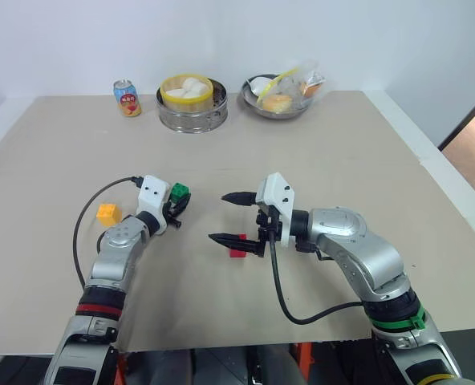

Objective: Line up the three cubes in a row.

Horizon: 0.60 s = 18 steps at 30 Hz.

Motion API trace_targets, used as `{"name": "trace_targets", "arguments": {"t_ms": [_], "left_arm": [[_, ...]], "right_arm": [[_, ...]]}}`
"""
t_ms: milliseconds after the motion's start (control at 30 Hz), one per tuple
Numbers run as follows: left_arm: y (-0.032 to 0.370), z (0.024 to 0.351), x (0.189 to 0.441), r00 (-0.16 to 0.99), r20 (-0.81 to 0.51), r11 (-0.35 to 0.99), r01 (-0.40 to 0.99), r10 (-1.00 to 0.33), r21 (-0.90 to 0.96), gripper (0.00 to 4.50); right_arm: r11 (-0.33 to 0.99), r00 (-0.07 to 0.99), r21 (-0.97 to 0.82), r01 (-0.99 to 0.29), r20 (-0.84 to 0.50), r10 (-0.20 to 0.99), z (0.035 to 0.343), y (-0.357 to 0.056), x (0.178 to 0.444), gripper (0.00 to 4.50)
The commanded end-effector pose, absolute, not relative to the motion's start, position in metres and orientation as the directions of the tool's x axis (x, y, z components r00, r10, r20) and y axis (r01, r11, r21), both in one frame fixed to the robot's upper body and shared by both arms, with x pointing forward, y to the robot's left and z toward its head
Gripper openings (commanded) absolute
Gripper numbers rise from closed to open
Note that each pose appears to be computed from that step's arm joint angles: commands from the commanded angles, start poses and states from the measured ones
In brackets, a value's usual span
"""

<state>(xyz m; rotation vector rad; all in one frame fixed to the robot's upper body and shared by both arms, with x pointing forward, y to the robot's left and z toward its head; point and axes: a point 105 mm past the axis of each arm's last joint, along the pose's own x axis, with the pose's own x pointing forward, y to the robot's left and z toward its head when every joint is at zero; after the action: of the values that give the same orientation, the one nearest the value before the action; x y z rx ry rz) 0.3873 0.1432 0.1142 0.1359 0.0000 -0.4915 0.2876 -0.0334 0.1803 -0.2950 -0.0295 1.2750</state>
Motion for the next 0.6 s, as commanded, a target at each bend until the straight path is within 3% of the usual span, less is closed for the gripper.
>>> {"name": "trace_targets", "arguments": {"t_ms": [33,167,367,467,600], "left_arm": [[0.139,0.144,0.372,0.841,0.054,0.831,0.518,-0.538,0.203,1.35],[0.13,0.146,0.341,0.761,0.043,0.746,0.621,-0.648,0.241,1.35],[0.127,0.123,0.277,0.5,-0.079,0.478,0.855,-0.862,0.2,1.35],[0.136,0.116,0.27,0.423,-0.145,0.398,0.901,-0.895,0.173,1.35],[0.148,0.113,0.281,0.363,-0.2,0.331,0.927,-0.91,0.175,1.35]], "right_arm": [[0.227,0.269,-0.267,-0.936,-0.132,0.954,0.188,-0.037,0.277,4.5],[0.23,0.275,-0.262,-0.937,-0.147,0.95,0.185,-0.043,0.274,4.5],[0.223,0.267,-0.251,-0.942,-0.159,0.95,0.184,-0.046,0.271,4.5],[0.216,0.261,-0.248,-0.944,-0.164,0.951,0.184,-0.045,0.272,4.5],[0.2,0.246,-0.248,-0.948,-0.17,0.954,0.184,-0.044,0.27,4.5]]}}
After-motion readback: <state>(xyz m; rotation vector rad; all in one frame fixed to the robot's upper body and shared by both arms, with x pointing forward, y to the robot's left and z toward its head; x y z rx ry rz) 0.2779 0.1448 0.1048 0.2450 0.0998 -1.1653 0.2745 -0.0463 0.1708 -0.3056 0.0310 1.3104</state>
